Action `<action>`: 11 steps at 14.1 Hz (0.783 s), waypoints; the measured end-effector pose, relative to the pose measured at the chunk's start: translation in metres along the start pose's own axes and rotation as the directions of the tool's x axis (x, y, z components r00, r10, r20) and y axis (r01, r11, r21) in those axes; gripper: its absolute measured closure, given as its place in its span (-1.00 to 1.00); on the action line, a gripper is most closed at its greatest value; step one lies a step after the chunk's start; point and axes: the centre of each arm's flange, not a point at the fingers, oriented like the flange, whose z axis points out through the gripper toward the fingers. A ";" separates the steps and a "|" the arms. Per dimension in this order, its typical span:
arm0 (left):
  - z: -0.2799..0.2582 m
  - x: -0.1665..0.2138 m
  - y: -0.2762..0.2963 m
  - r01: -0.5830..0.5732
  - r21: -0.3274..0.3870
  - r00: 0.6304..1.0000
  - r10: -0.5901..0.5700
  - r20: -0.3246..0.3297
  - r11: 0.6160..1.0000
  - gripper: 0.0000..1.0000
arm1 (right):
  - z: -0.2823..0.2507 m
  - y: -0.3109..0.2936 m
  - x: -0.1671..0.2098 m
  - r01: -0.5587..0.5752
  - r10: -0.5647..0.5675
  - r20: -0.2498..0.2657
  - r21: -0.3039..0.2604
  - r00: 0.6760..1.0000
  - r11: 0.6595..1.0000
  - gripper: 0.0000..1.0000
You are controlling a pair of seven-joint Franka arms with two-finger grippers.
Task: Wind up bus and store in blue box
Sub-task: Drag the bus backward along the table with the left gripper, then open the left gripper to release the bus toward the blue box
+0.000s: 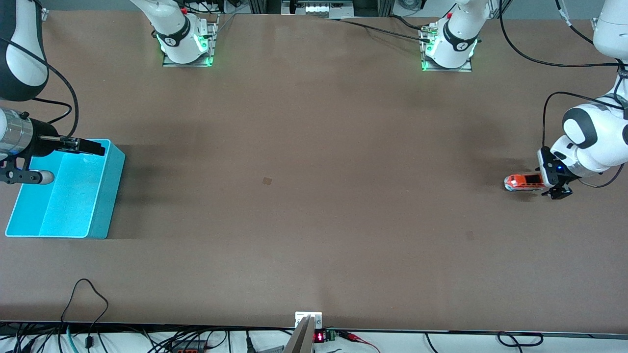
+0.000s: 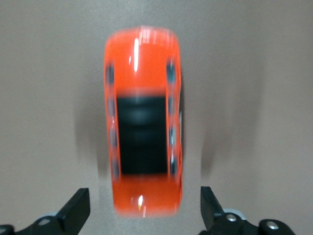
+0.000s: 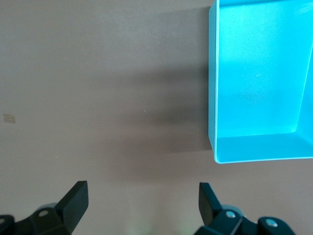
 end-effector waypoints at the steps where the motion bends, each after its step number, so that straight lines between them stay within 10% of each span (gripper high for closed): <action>1: -0.001 0.000 -0.002 -0.002 0.004 1.000 0.002 0.000 1.000 -1.00 | 0.000 0.000 0.000 0.000 0.000 0.000 0.000 1.000 1.000 -1.00; 11: -0.078 0.010 -0.009 0.050 -0.069 0.999 -0.051 -0.016 0.996 -1.00 | 0.000 0.000 0.000 0.000 0.000 0.000 0.000 1.000 1.000 -1.00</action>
